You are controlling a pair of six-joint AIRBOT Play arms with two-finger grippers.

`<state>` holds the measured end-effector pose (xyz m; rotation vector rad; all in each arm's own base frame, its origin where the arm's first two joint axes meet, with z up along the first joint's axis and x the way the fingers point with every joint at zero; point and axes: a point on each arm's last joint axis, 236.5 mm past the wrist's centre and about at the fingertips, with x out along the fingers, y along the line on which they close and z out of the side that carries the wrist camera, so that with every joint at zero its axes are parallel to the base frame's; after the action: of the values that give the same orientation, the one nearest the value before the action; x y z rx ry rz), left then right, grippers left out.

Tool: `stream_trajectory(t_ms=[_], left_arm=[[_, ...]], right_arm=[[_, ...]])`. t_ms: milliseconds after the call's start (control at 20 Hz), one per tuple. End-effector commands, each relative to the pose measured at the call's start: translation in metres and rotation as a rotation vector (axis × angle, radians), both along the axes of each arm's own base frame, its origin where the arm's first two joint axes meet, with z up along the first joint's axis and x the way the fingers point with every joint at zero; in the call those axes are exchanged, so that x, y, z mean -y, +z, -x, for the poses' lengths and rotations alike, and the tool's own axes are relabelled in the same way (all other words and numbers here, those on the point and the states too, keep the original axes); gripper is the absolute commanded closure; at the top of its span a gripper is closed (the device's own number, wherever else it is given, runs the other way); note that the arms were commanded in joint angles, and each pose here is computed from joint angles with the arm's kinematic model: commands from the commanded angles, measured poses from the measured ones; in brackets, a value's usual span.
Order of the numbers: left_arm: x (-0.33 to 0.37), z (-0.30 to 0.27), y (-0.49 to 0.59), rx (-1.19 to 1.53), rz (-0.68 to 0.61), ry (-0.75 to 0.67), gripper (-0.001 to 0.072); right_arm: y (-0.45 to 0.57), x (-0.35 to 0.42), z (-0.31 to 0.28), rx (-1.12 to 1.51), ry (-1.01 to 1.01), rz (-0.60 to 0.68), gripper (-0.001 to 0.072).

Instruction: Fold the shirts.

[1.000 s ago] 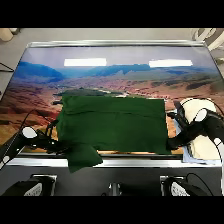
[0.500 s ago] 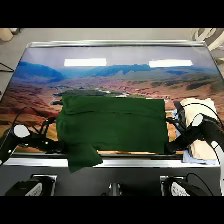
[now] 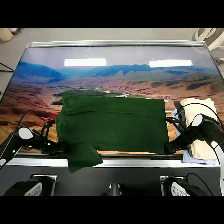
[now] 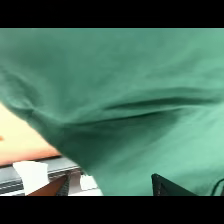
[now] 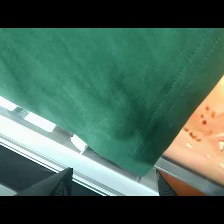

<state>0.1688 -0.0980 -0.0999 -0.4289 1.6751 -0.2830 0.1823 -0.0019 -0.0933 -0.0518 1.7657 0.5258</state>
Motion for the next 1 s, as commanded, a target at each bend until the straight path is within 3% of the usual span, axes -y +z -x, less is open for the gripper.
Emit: stream_trajectory(t_ms=[0, 50, 100, 150, 250, 300, 650, 700, 900, 950], left_arm=[[0.008, -0.009, -0.011, 0.02, 0.007, 0.018, 0.0103], [0.013, -0.008, -0.012, 0.016, 0.012, 0.009, 0.0134], [0.016, -0.006, -0.012, 0.012, 0.017, -0.002, 0.0255], [0.018, -0.005, -0.012, 0.011, 0.017, -0.013, 0.0271], [0.02, -0.001, -0.011, -0.006, 0.025, -0.021, 0.0579], [0.02, 0.002, -0.01, -0.017, 0.029, -0.028, 0.0668], [0.021, -0.004, 0.003, 0.047, 0.033, -0.034, 0.068], [0.021, -0.005, 0.005, 0.058, 0.034, -0.035, 0.068], [0.023, -0.01, 0.014, 0.105, 0.042, -0.031, 0.0679], [0.023, -0.011, 0.016, 0.115, 0.042, -0.032, 0.068]], right_arm=[[-0.001, 0.005, 0.0, -0.005, -0.023, 0.029, 0.0136], [-0.001, 0.005, 0.0, -0.006, -0.024, 0.031, 0.011], [-0.001, 0.005, 0.0, -0.007, -0.024, 0.03, 0.0036], [-0.001, 0.005, 0.001, -0.008, -0.026, 0.03, 0.0029], [-0.001, 0.003, 0.0, -0.007, -0.035, 0.025, 0.0029], [-0.001, 0.001, -0.002, 0.0, -0.041, 0.016, 0.0029], [-0.022, -0.003, 0.009, 0.002, -0.066, 0.02, 0.0046], [-0.026, -0.007, 0.008, 0.011, -0.085, 0.01, 0.0125], [-0.03, -0.015, -0.012, 0.09, -0.144, -0.016, 0.0232], [-0.031, -0.013, -0.015, 0.102, -0.154, -0.01, 0.0389]])
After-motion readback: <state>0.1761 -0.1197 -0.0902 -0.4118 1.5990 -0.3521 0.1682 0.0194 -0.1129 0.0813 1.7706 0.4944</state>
